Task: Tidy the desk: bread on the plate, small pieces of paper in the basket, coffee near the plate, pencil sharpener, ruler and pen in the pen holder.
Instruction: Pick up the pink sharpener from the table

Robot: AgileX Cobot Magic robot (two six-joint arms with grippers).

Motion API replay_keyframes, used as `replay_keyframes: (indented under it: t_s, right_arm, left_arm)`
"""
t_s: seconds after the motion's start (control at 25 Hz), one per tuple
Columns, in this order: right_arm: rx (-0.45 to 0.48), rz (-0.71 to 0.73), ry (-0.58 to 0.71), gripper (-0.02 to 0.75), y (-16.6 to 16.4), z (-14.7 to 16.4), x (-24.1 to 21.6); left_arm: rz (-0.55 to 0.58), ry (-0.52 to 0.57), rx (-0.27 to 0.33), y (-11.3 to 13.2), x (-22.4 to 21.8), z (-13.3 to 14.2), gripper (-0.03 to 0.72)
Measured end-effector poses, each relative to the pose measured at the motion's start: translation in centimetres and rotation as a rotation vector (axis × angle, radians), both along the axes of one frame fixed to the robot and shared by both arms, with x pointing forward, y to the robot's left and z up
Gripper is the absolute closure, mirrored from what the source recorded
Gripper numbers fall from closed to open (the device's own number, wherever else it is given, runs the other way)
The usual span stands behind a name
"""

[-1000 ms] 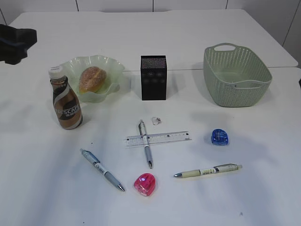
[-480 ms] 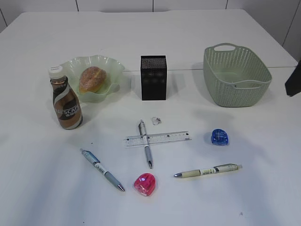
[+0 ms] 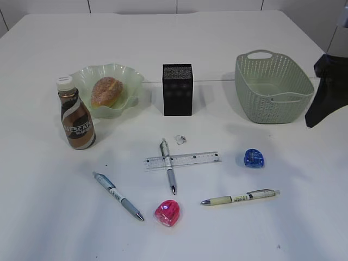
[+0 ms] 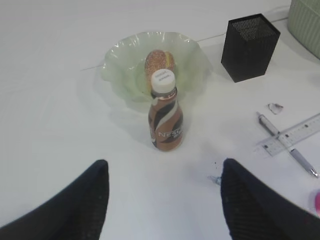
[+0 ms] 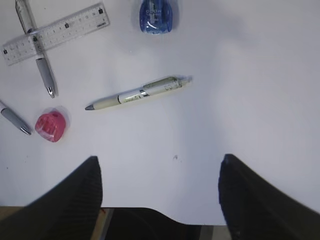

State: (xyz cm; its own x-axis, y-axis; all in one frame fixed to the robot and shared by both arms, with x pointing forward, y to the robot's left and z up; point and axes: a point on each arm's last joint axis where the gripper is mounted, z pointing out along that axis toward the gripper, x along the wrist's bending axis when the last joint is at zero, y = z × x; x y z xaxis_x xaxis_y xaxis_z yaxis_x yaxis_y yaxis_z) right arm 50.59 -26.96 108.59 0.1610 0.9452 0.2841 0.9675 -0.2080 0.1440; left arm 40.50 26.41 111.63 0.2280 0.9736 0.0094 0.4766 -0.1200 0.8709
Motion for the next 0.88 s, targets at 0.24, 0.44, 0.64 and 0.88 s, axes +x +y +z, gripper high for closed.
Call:
replay_keyframes:
  t_s: [0.24,0.44,0.64,0.88]
  right_arm:
    - [-0.011,-0.021,-0.036,0.174,-0.1,-1.2,1.7]
    - [-0.045,-0.023,-0.026,0.174,0.2,-2.5,2.8]
    - [-0.128,-0.003,-0.008,0.174,2.6,-3.4,4.5]
    - [-0.145,-0.054,0.058,0.174,3.7,-5.6,7.5]
  left_arm:
    - [-0.001,0.051,0.011,0.1,-0.3,-0.4,0.192]
    - [-0.001,0.057,0.013,0.1,-0.4,-0.4,0.192]
    - [-0.001,0.061,0.013,0.1,-0.4,-0.5,0.192]
    - [-0.001,0.065,0.014,0.1,-0.4,-0.5,0.192]
